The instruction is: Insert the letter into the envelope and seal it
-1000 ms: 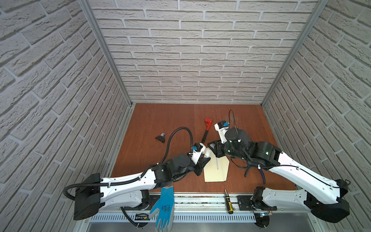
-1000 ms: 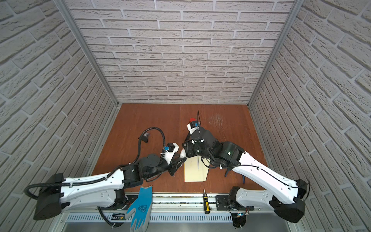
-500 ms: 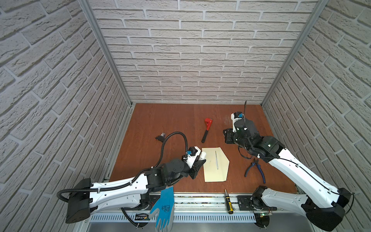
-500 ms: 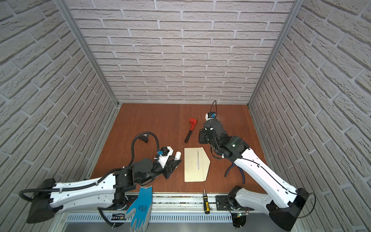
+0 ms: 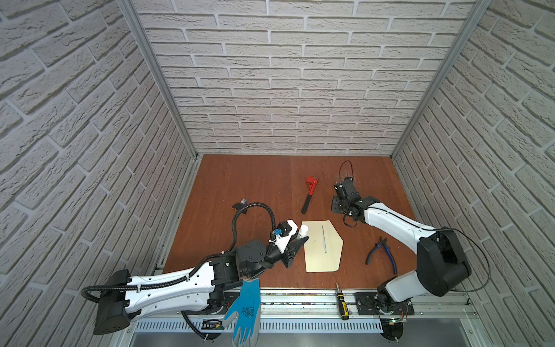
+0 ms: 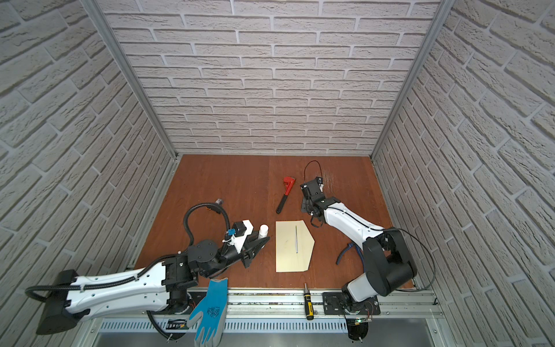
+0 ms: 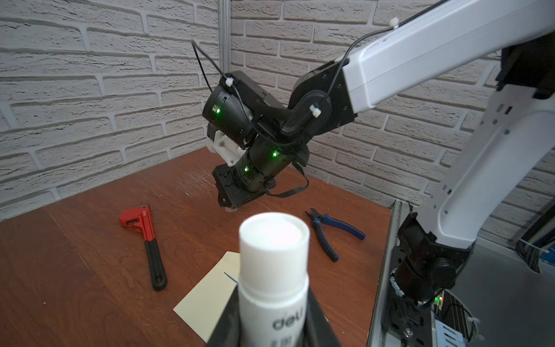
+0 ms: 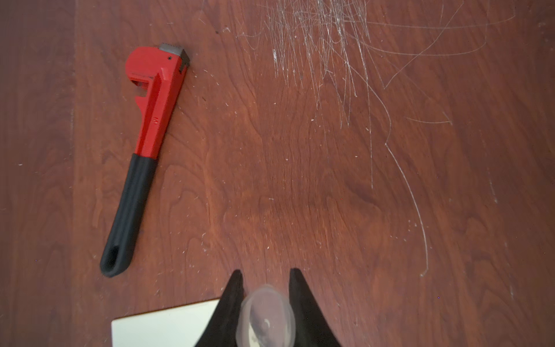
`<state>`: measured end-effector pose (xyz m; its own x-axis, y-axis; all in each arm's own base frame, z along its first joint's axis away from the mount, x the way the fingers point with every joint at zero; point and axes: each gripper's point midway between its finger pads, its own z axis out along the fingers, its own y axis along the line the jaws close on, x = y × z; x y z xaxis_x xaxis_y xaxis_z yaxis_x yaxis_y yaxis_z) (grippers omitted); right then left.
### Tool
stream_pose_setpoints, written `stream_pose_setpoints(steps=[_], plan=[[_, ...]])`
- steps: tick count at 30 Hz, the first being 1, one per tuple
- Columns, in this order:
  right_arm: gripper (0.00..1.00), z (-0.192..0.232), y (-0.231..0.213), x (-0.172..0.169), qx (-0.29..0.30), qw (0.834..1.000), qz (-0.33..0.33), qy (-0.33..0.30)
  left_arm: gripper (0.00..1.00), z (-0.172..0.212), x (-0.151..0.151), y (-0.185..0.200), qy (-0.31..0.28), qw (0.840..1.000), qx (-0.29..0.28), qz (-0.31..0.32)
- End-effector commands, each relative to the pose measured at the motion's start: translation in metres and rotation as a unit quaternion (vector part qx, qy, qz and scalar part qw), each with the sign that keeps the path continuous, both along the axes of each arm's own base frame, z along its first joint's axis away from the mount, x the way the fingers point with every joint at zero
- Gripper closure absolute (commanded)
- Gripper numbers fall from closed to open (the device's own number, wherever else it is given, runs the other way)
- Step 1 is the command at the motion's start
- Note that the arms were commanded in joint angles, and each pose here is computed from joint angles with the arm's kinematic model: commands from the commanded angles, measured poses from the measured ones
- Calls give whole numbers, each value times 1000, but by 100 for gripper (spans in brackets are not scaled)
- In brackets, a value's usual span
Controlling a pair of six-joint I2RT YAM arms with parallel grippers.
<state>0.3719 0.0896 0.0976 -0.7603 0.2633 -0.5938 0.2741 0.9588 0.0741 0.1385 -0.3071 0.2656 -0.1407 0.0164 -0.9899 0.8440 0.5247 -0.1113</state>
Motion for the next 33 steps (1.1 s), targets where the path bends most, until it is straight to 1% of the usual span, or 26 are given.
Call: stream_pose_setpoints(steps=[1,6,13,19,21,23,26,30,33], plan=[[90,-5,-3,20,8,999,-27,-32,100,24,1,3,-32,999,-40,6],[88,-32,-12,25,-12,999,-44,-12,100,30,1,6,-46,998,-43,6],[84,-52,-18,23,-38,998,-51,19,100,35,4,12,-56,997,-54,14],[81,-68,-17,20,-34,997,-56,36,100,36,7,13,-58,997,-58,15],[77,-72,-16,20,-30,997,-55,40,100,36,7,13,-57,996,-62,13],[69,-73,-15,19,-28,997,-54,41,100,36,8,14,-54,996,-64,14],[60,-68,-15,19,-27,997,-52,40,100,36,8,14,-52,996,-64,14],[56,-57,-14,21,-29,998,-47,33,100,35,8,16,-51,997,-63,15],[52,-40,-11,24,-23,999,-38,23,100,35,9,17,-49,997,-65,17]])
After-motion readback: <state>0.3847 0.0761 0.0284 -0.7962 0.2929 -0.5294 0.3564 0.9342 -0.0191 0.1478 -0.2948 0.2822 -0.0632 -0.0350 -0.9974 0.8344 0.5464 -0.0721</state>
